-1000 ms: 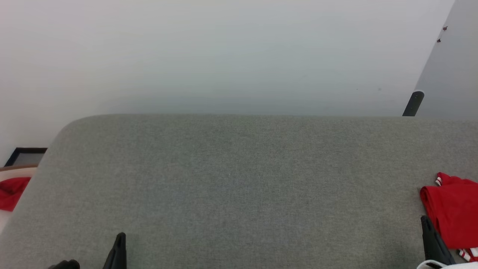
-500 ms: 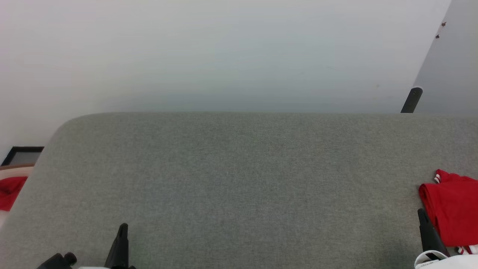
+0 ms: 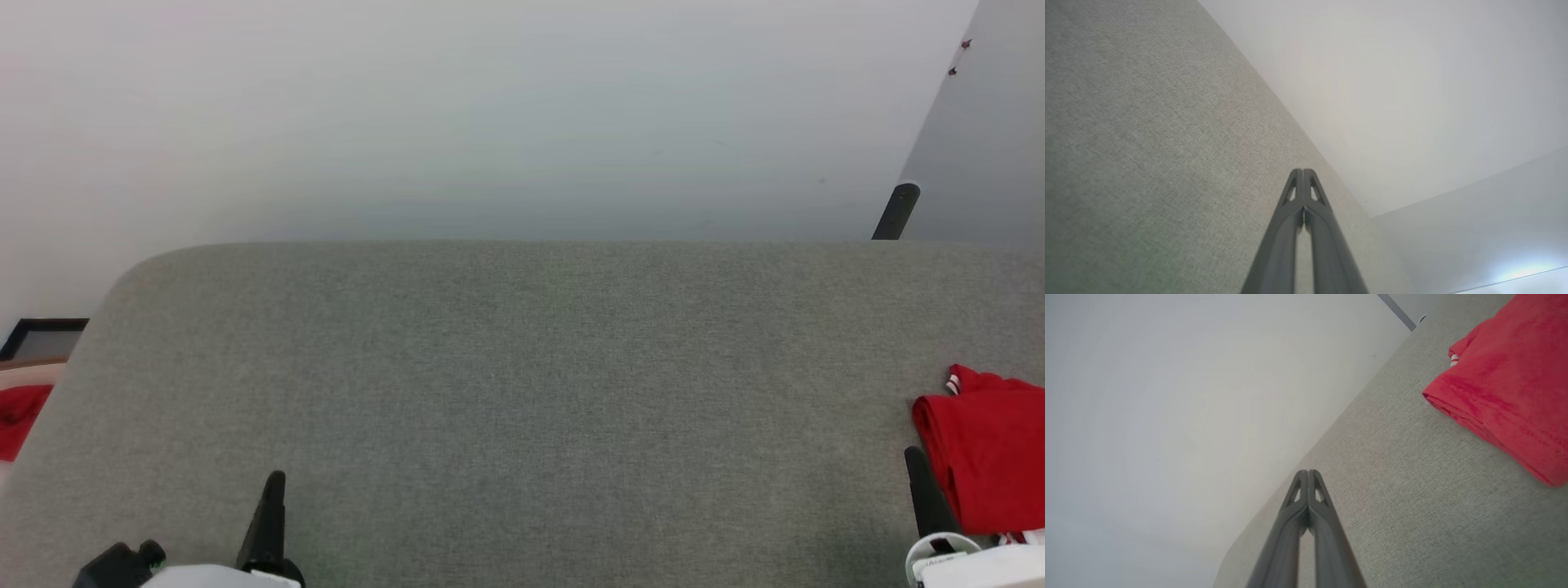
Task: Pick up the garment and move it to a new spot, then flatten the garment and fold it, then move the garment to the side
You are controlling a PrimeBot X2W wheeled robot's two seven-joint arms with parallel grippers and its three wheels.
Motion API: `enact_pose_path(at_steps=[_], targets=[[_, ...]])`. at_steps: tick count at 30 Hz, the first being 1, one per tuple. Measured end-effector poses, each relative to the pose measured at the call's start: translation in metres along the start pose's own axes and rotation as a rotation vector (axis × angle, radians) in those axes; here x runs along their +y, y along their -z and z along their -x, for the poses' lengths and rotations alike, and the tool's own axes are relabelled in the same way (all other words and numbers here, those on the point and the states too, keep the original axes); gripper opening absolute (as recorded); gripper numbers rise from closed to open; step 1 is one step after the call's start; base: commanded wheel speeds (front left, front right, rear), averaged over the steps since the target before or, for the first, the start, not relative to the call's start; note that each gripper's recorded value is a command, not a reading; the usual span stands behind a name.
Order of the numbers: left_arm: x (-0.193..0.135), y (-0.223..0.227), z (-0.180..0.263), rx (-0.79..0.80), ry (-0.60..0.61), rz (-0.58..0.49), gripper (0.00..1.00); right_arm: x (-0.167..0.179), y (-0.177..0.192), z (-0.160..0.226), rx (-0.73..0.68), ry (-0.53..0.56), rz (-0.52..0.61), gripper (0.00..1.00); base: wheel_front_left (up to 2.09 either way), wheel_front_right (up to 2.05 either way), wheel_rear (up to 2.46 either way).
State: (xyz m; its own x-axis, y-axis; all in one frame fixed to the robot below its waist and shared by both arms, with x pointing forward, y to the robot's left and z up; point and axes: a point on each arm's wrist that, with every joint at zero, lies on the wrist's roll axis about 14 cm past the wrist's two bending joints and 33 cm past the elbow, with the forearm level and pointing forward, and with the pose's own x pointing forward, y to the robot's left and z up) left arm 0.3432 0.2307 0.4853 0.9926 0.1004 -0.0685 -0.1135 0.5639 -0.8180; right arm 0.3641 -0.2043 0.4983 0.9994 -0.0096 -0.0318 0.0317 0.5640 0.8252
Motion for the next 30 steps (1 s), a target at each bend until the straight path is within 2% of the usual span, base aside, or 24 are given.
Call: enact_pose_path(at_steps=[30], targets=[[-0.017, 0.007, -0.019, 0.034, 0.034, 0.3, 0.0, 0.003, 0.001, -0.011, 0.004, -0.003, -0.299, 0.0, 0.0, 0.0, 0.0]])
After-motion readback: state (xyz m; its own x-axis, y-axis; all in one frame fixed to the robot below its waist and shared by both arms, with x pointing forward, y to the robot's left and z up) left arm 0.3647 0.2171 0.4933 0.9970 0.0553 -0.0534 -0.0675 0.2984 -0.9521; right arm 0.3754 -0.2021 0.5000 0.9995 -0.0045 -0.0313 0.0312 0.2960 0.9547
